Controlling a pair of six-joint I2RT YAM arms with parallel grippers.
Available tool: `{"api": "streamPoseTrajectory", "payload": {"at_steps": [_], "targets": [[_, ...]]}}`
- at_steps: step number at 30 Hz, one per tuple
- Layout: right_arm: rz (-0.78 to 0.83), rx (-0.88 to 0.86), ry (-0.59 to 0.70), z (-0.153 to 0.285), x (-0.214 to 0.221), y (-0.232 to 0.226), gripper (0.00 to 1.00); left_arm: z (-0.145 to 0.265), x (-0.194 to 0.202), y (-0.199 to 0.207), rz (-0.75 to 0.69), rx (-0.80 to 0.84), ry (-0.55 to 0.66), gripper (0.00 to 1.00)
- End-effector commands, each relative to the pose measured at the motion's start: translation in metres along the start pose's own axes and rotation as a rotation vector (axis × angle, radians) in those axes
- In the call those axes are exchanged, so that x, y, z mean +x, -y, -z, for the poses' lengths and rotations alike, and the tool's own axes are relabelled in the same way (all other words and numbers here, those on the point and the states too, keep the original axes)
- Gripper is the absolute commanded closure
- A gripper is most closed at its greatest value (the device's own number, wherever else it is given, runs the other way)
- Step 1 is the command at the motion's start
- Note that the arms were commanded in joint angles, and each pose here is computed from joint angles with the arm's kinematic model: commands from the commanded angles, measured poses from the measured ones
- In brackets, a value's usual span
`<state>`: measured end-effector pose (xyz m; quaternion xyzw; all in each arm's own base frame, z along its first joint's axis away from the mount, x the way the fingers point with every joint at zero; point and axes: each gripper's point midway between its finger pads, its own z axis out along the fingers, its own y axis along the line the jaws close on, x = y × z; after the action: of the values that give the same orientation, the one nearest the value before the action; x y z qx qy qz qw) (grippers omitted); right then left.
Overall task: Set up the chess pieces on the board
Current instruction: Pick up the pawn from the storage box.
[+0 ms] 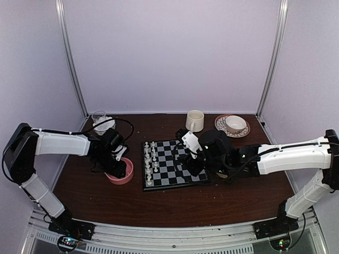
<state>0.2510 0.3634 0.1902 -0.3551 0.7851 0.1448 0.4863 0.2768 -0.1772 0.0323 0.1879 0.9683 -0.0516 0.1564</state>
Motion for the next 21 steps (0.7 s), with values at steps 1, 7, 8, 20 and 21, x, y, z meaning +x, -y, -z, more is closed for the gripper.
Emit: {"api": "streamPoseTrajectory", "payload": {"at_steps": [1,7,8,20,21], "targets": [[-0.002,0.018,0.000,-0.001,-0.005,0.004,0.57,-0.001,-0.003,0.000,-0.012,-0.007,-0.027,0.56],[-0.004,0.015,-0.001,-0.002,-0.005,0.004,0.57,-0.002,-0.011,0.002,-0.018,-0.002,0.008,0.60],[-0.005,0.014,-0.002,-0.003,-0.004,0.003,0.57,-0.003,-0.013,0.003,-0.021,0.004,0.017,0.60],[-0.008,0.007,-0.005,-0.002,-0.005,0.002,0.57,-0.015,-0.020,-0.004,-0.022,-0.047,0.039,0.73],[-0.009,0.006,-0.004,-0.002,-0.005,0.002,0.57,-0.014,-0.020,-0.006,-0.020,-0.059,0.042,0.74]]}}
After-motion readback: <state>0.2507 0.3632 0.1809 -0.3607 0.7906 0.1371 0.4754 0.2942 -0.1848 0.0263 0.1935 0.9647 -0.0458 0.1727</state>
